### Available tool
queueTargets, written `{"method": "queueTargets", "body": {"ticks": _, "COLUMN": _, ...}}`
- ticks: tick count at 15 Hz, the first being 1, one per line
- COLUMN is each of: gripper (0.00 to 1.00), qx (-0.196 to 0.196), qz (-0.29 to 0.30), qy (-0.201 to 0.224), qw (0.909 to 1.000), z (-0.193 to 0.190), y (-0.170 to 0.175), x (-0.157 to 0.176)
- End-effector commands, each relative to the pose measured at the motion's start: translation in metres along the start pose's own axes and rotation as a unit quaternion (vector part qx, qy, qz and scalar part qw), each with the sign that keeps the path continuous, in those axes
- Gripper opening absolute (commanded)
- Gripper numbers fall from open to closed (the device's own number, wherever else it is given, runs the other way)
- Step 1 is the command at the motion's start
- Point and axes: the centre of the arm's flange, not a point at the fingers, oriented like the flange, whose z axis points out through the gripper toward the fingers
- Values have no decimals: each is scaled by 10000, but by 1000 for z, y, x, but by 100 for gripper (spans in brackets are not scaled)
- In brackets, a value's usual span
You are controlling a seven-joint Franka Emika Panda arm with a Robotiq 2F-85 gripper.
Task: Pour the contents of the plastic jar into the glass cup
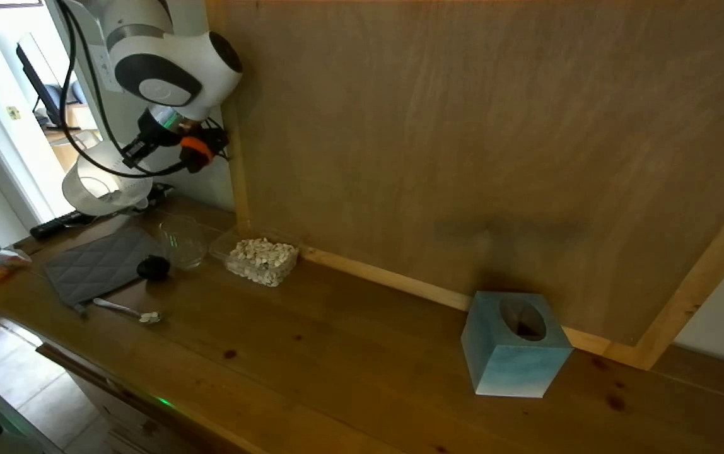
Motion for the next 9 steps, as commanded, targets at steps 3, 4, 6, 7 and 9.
{"method": "queueTargets", "body": {"ticks": 3, "gripper": 1, "qx": -161, "qz": 528, "qy": -686, "qw": 9961, "z": 15, "y": 3, "x": 5}}
{"method": "queueTargets", "body": {"ticks": 4, "gripper": 1, "qx": -185, "qz": 584, "qy": -777, "qw": 9951, "z": 18, "y": 3, "x": 6}}
{"method": "queueTargets", "body": {"ticks": 6, "gripper": 1, "qx": -156, "qz": 695, "qy": -907, "qw": 9933, "z": 26, "y": 3, "x": 10}}
{"method": "queueTargets", "body": {"ticks": 7, "gripper": 1, "qx": -173, "qz": 757, "qy": -970, "qw": 9923, "z": 29, "y": 3, "x": 11}}
{"method": "queueTargets", "body": {"ticks": 9, "gripper": 1, "qx": -171, "qz": 885, "qy": -1094, "qw": 9899, "z": 37, "y": 2, "x": 13}}
